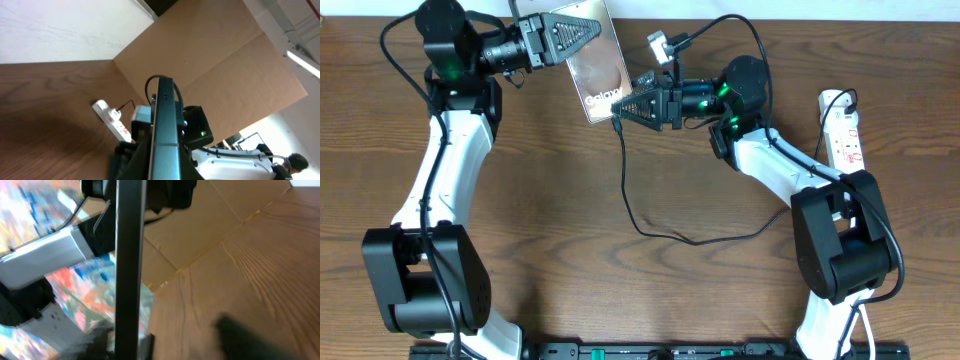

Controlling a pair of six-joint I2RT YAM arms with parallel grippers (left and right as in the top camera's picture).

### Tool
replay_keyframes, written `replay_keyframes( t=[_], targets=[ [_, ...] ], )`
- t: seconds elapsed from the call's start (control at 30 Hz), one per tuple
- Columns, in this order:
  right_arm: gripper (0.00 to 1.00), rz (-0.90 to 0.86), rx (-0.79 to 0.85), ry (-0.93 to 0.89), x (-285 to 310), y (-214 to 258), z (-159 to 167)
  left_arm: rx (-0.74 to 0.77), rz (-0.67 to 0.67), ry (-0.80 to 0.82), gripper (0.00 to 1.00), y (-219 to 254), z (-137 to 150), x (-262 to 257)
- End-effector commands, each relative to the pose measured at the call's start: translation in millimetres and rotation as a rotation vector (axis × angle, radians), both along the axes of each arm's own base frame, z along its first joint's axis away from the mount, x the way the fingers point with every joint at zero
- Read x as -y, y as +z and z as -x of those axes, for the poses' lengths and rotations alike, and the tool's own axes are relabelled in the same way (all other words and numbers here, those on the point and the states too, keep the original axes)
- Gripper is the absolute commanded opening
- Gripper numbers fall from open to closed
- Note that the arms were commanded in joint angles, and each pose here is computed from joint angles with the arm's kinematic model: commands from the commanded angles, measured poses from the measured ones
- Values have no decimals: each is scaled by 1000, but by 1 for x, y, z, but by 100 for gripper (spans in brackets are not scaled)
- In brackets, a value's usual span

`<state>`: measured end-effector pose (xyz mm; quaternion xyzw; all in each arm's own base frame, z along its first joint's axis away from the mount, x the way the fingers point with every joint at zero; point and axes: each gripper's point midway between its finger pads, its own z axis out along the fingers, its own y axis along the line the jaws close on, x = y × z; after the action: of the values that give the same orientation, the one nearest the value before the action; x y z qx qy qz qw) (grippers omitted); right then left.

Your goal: Plug charger to phone and switch on socket

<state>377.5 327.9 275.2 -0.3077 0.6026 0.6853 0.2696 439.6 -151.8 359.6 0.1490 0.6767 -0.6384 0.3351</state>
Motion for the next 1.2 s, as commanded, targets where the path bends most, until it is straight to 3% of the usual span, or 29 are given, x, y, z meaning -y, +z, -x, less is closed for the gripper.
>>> replay_keyframes(
  t=[0.0, 0.4, 0.63, 0.97, 1.17],
  targets=[
    [99, -11, 27, -17, 0, 6, -4, 16, -2, -13, 8, 7, 4, 0],
    [99, -8, 28, -5, 0, 5, -3, 10, -2, 59, 7, 6, -6, -33],
    [99, 15, -28, -20, 5, -2, -9, -93, 9, 130, 7, -5, -14, -67],
    [99, 197, -293, -165, 28, -73, -40, -133, 10, 107, 7, -14, -8, -77],
    [99, 336, -379, -248, 45, -113, -42, -123, 2, 108, 7, -23, -8, -77]
  ],
)
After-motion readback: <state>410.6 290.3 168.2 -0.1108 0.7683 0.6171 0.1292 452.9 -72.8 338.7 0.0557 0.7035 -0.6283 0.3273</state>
